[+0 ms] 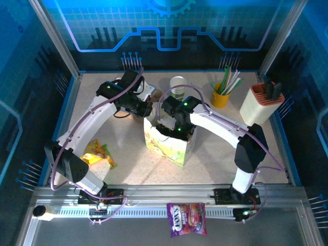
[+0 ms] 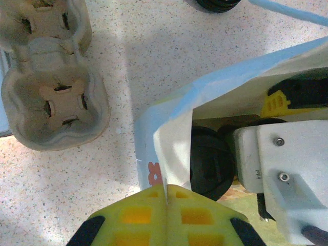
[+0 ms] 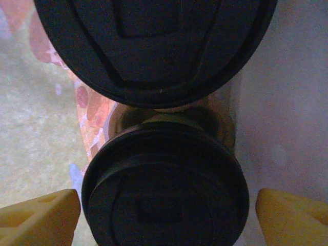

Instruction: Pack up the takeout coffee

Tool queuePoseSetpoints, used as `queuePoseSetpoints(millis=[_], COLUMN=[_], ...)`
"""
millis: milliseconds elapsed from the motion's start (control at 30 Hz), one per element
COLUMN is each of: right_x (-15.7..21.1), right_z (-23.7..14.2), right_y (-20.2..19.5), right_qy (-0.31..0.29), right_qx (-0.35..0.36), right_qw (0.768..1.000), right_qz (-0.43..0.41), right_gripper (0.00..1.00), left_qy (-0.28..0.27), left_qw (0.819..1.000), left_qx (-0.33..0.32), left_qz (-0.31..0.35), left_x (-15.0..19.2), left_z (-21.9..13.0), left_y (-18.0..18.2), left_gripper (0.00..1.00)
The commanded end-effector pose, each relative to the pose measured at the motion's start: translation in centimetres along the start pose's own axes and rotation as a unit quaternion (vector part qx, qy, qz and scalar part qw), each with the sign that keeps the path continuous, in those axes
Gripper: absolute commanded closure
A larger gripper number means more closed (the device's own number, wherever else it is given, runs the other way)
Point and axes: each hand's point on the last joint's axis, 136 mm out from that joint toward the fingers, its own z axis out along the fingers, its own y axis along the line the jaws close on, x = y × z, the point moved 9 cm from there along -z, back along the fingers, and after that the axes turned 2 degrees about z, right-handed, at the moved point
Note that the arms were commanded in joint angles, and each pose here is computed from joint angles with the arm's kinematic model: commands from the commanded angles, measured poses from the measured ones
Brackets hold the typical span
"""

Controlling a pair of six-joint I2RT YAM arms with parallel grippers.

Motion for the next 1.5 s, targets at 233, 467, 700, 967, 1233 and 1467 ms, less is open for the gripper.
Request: queuePoseSetpoints(millis=[233, 467, 700, 967, 1233, 1467], right_x=[-0.2, -0.3, -0.2, 0.2, 0.6, 1.8], right_z=[-3.6, -5.3, -7.2, -9.4, -11.5, -14.6], right_y=[0.9, 1.2, 1.5, 1.5, 1.1, 0.7], right_qy=[-0.068, -0.101, -0.143, -0.198, -0.252, -0.316], right_qx=[-0.028, -0.035, -0.051, -0.072, -0.082, -0.077], right_qw=[0.997, 0.994, 0.988, 0.978, 0.964, 0.945], right_qz=[0.0, -0.003, -0.003, 0.002, 0.02, 0.039], right_gripper=[0.11, 0.12, 0.12, 0.12, 0.14, 0.14], left_qy=[0.003, 0.0, 0.001, 0.001, 0.0, -0.001], left_qw=[1.0, 1.0, 1.0, 1.0, 1.0, 1.0], left_qx=[0.01, 0.007, 0.007, 0.004, 0.002, 0.003], left_qz=[0.014, 0.016, 0.016, 0.014, 0.014, 0.012], left_x=[0.5, 0.5, 0.6, 0.6, 0.8, 0.7], left_z=[-0.6, -1.1, -1.3, -1.6, -1.8, -1.9], left_y=[-0.6, -0.8, -0.9, -0.9, -0.9, -1.0], left_gripper=[1.0, 1.0, 1.0, 1.0, 1.0, 1.0])
